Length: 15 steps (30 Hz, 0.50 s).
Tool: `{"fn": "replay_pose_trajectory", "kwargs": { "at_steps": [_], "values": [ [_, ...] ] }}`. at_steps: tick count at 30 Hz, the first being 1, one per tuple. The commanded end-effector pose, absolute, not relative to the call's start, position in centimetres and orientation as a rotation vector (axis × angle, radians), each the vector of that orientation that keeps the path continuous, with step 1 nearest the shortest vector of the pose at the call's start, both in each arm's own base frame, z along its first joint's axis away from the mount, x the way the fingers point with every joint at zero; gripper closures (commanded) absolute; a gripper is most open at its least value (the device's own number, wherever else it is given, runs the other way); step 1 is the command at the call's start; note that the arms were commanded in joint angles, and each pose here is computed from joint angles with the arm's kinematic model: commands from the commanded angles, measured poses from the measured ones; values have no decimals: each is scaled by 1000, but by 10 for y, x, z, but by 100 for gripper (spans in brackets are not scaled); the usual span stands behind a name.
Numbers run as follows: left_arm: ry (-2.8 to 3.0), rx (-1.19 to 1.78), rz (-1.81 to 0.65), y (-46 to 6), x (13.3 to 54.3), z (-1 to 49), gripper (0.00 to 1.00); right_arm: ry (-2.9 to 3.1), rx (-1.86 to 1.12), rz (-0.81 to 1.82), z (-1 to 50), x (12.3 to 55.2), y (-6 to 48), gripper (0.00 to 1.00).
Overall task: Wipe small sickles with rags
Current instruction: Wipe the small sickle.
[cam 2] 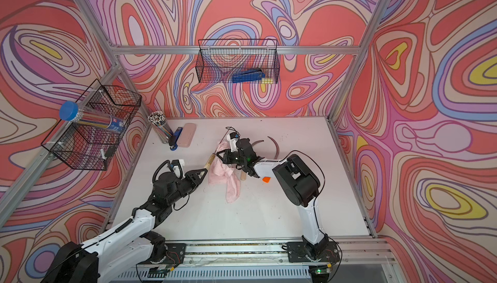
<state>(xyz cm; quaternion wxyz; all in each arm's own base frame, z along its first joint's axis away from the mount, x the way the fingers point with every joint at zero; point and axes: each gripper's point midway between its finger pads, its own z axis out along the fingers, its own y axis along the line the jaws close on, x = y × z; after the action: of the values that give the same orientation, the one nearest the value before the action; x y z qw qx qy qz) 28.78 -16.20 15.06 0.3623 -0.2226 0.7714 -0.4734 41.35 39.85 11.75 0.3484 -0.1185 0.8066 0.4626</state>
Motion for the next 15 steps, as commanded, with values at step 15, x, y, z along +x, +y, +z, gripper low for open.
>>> {"fn": "replay_pose_trajectory", "kwargs": {
  "at_steps": [15],
  "values": [
    [1887, -447, -1271, -157, 264, 184, 100, 2064, -346, 1152, 154, 424, 423, 100]
  ]
}}
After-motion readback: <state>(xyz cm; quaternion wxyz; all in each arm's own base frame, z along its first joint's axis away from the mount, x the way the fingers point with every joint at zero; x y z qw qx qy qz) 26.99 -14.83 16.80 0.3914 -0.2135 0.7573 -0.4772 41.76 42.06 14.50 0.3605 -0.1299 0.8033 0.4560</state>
